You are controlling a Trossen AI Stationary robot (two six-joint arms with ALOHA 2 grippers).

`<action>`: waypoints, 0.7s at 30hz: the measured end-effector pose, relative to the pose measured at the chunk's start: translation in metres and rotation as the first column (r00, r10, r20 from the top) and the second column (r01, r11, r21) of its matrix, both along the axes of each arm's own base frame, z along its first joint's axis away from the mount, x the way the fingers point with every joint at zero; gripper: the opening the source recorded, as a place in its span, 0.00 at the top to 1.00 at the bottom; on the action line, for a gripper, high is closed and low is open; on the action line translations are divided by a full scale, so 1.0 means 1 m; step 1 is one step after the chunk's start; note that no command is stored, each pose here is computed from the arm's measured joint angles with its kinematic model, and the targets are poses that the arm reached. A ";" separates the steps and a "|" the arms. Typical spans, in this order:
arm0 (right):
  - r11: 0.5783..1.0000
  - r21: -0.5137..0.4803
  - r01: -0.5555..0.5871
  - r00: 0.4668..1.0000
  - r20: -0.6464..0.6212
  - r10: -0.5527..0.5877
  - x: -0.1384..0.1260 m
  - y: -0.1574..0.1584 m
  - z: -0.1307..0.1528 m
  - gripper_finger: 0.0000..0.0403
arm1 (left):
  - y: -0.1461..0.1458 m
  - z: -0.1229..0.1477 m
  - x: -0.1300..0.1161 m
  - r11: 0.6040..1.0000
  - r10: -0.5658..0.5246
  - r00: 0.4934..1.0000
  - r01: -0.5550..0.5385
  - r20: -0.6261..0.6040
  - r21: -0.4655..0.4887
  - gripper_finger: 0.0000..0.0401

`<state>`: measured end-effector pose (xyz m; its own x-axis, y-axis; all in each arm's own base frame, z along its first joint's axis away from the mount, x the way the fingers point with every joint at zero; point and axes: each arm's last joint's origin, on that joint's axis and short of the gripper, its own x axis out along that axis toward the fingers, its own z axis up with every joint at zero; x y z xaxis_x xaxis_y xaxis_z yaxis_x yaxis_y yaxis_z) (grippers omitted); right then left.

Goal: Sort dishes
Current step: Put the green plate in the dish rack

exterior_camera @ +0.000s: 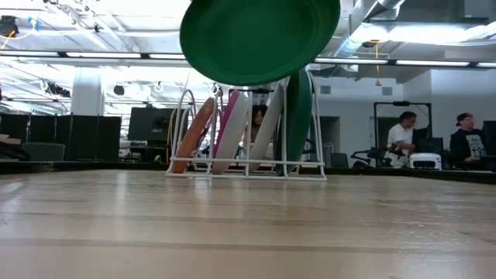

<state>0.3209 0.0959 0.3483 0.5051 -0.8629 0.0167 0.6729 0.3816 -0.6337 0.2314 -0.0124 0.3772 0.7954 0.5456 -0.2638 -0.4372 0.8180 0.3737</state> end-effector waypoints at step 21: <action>0.999 -0.001 -0.036 0.999 0.008 0.036 0.001 0.001 0.000 0.92 | 0.007 -0.001 0.010 0.985 0.130 0.991 -0.129 -0.008 0.117 0.99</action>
